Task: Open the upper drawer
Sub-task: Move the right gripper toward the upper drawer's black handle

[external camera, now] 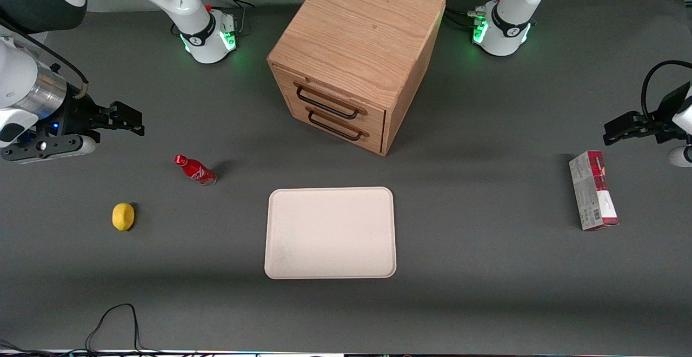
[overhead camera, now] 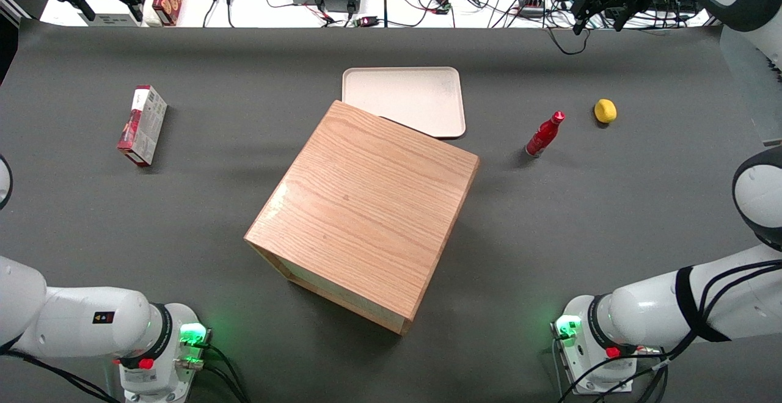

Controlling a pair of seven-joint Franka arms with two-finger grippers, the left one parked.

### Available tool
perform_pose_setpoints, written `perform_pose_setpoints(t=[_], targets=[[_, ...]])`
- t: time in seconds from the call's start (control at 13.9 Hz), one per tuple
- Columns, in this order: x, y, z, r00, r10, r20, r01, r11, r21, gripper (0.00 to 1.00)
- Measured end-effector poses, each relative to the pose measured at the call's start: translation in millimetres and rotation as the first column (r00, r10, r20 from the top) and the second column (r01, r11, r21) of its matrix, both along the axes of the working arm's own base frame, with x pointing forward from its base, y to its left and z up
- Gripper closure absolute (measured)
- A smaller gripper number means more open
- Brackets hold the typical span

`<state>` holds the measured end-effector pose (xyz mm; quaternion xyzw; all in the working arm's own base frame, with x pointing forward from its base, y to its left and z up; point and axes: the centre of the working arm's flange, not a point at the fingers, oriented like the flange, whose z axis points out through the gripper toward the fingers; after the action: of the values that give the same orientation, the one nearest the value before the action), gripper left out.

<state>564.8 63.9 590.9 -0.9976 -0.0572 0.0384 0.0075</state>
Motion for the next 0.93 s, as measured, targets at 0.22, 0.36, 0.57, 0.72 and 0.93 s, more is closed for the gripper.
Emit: perform_pose_setpoints(t=[0.22,0.36,0.57,0.72,0.93], targets=[[0.4,-3.7,0.1,1.0,-0.007,0.0,0.007,1.0,0.0,0.0],[0.6,-6.1,0.0,1.0,-0.006,0.0,0.006,1.0,0.0,0.0],[0.1,-2.1,-0.2,1.0,0.01,-0.002,-0.01,1.0,0.0,0.0],[-2.0,16.0,-0.5,0.999,0.042,-0.003,-0.042,0.999,0.002,0.0],[0.1,46.3,-4.3,0.996,0.093,-0.006,-0.093,0.996,0.006,0.0]])
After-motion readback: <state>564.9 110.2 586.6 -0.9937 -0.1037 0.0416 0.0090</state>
